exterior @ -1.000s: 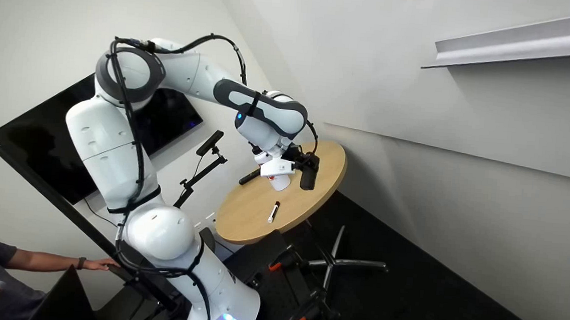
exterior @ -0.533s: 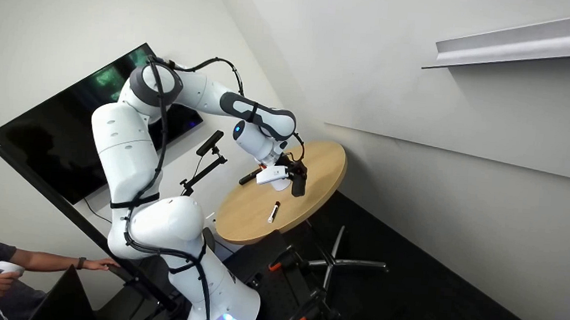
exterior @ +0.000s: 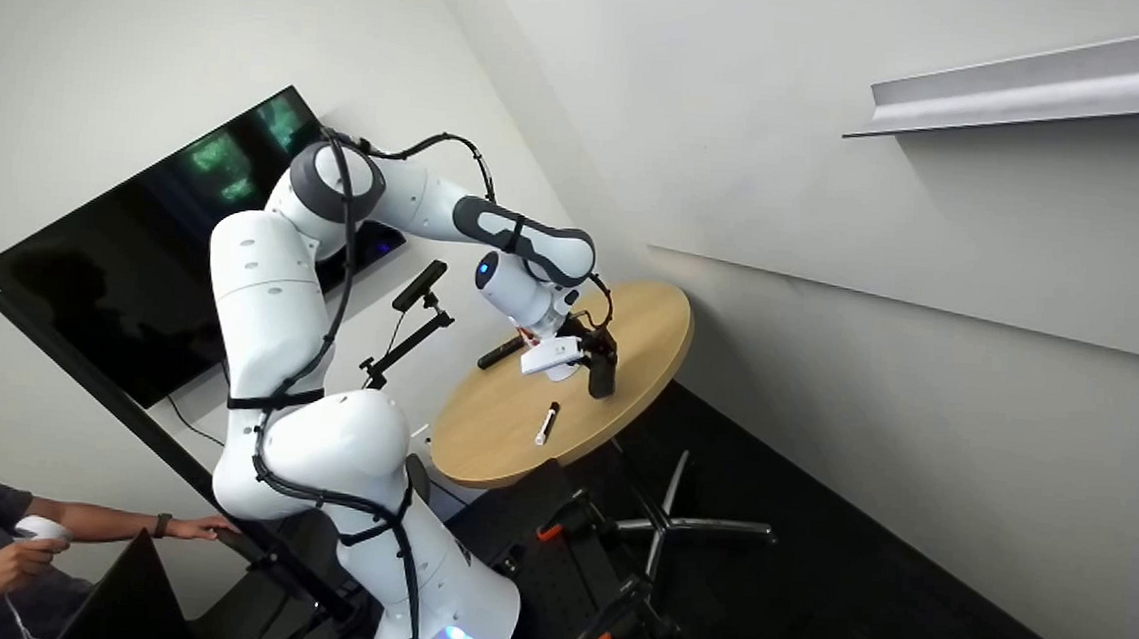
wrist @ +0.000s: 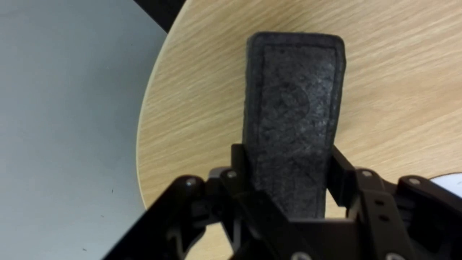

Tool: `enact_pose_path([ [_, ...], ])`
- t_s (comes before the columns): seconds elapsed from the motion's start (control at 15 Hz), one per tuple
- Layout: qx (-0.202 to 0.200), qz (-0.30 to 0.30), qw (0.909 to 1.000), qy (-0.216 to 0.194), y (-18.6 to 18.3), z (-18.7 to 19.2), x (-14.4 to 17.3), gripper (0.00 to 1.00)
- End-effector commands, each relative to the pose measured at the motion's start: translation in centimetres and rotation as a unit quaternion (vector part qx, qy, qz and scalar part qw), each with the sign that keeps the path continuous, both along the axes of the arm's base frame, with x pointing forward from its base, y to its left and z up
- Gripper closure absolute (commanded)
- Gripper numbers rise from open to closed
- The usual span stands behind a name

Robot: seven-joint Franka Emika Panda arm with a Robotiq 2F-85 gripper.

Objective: Pick up the duster and rub the white board

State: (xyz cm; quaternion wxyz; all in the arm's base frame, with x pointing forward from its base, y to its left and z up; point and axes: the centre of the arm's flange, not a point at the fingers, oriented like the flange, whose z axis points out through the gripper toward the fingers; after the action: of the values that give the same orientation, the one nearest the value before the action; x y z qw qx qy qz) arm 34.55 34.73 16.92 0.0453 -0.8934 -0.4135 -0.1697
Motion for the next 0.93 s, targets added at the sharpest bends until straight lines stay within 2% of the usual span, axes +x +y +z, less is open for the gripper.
enact_pose_path([
  [0.0, -0.026, -0.009, 0.9989, 0.038, 3.3, 3.3, 3.9, 0.7],
  [0.27, -0.033, -0.003, 0.9979, 0.055, 3.2, 2.0, 3.5, 0.7],
  [0.33, -0.031, -0.002, 0.9979, 0.057, 3.2, 2.0, 3.3, 0.21],
  [0.4, -0.029, 0.002, 0.998, 0.056, 3.3, 2.1, 3.0, 0.18],
  [0.53, -0.027, 0.007, 0.9982, 0.053, 3.3, 2.4, 2.2, 0.04],
  [0.6, -0.027, 0.009, 0.9983, 0.05, 3.4, 2.5, 1.9, 0.01],
  [0.87, -0.034, 0.017, 0.9989, 0.029, 2.5, 4.0, 0.5, 0.0],
])
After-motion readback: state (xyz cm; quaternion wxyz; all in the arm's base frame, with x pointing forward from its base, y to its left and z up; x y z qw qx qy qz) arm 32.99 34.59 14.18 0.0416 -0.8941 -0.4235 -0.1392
